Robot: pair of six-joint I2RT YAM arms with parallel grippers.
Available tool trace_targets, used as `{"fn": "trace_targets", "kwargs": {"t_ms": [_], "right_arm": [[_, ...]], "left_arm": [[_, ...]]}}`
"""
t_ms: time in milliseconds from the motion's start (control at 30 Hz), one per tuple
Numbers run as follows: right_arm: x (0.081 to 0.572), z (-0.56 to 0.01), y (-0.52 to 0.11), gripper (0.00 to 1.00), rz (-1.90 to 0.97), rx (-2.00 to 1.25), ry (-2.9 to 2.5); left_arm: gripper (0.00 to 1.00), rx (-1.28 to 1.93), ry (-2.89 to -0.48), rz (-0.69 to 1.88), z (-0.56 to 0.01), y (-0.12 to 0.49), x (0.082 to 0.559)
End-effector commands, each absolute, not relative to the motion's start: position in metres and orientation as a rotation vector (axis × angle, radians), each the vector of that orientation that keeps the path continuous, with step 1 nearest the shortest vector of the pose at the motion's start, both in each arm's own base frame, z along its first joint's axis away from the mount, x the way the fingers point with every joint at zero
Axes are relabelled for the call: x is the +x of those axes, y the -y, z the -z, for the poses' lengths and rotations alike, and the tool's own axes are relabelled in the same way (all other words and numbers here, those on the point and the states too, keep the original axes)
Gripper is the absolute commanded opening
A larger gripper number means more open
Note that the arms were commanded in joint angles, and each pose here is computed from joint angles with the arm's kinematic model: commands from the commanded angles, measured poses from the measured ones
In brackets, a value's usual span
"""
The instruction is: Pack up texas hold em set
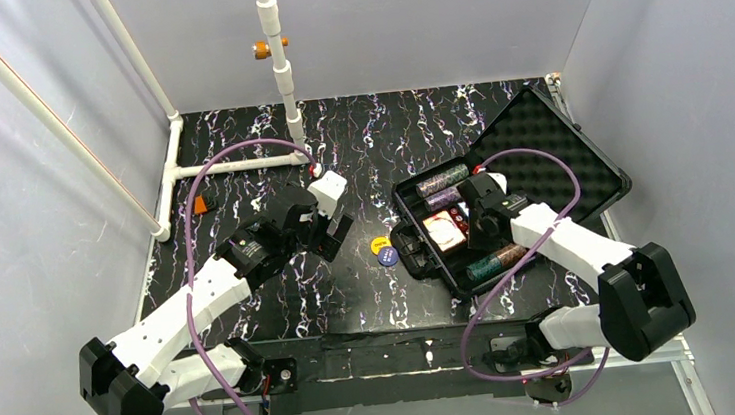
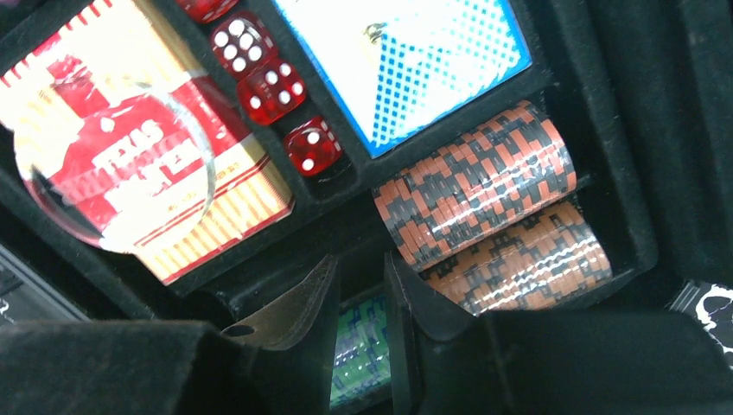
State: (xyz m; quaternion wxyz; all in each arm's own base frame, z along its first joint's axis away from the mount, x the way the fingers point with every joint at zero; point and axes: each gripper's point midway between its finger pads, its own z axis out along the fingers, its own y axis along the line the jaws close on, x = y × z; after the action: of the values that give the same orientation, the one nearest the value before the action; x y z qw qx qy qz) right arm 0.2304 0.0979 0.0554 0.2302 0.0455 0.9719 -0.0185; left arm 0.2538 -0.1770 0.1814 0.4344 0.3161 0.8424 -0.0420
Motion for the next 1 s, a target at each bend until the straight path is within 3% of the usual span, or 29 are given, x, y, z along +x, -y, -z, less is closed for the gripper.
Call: {"fn": "trace_targets", "kwargs": {"t_ms": [0, 467, 967], "right_arm": [[0.244, -0.055, -0.083, 0.33, 0.103, 0.157, -2.633], [0.265, -0.086, -0.085, 0.36, 0.055, 0.109, -2.601], [0.266, -0.149, -0.180, 0.71, -0.365, -0.026, -2.561]], "left_arm": [[0.91, 0.781, -2.099, 0.085, -0.180, 0.171, 0.252], [0.91, 0.813, -2.120, 0.099, -0.174, 0.175, 0.250], [0.91, 0.794, -2.127, 0.007, -0.176, 0.163, 0.256]]}}
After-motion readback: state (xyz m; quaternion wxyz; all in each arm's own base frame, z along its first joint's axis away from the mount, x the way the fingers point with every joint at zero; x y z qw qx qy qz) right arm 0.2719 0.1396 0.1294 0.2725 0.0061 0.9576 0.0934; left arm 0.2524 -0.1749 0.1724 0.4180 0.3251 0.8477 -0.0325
